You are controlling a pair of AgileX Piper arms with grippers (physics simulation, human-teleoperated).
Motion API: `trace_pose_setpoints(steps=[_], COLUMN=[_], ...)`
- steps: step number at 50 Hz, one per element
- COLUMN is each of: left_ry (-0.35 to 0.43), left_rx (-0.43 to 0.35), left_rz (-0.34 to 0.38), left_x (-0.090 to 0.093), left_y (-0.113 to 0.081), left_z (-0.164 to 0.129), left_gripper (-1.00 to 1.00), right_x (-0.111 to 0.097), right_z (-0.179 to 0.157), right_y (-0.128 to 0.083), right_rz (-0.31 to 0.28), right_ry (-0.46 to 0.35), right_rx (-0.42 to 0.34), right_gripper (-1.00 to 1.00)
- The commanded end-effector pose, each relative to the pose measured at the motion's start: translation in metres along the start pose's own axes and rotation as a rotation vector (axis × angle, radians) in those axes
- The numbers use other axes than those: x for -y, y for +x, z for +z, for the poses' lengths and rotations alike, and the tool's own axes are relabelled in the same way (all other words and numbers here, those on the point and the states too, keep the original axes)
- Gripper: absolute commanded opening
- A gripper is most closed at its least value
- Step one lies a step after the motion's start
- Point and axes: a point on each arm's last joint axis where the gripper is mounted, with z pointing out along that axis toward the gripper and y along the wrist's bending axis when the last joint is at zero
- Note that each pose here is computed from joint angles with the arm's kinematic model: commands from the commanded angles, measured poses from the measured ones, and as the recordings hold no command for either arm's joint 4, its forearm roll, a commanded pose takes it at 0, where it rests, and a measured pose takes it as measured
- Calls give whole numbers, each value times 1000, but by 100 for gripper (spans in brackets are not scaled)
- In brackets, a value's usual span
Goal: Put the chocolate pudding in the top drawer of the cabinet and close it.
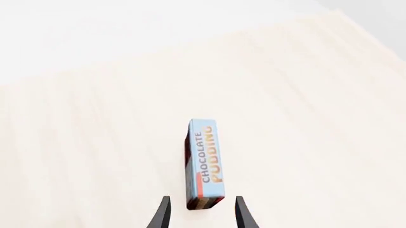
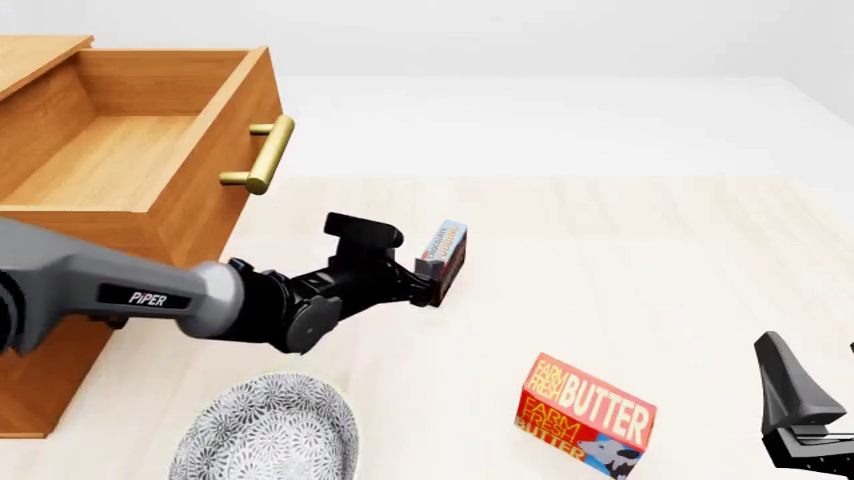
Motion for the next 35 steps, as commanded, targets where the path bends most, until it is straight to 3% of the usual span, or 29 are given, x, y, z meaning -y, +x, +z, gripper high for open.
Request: trace_pose_setpoints(steps=[1, 35], left_ry=[0, 11], left_rx=[-6, -37], left_rz=[-1, -9], left_x=[0, 5], left_y=[3, 15], left_z=[7, 28], left_gripper=[100, 100], right_x=[0, 0], right_z=[0, 0], right_y=[0, 0], right_rz=[0, 0], right_ry=[0, 0], right_rx=[0, 0], right_gripper=[100, 100])
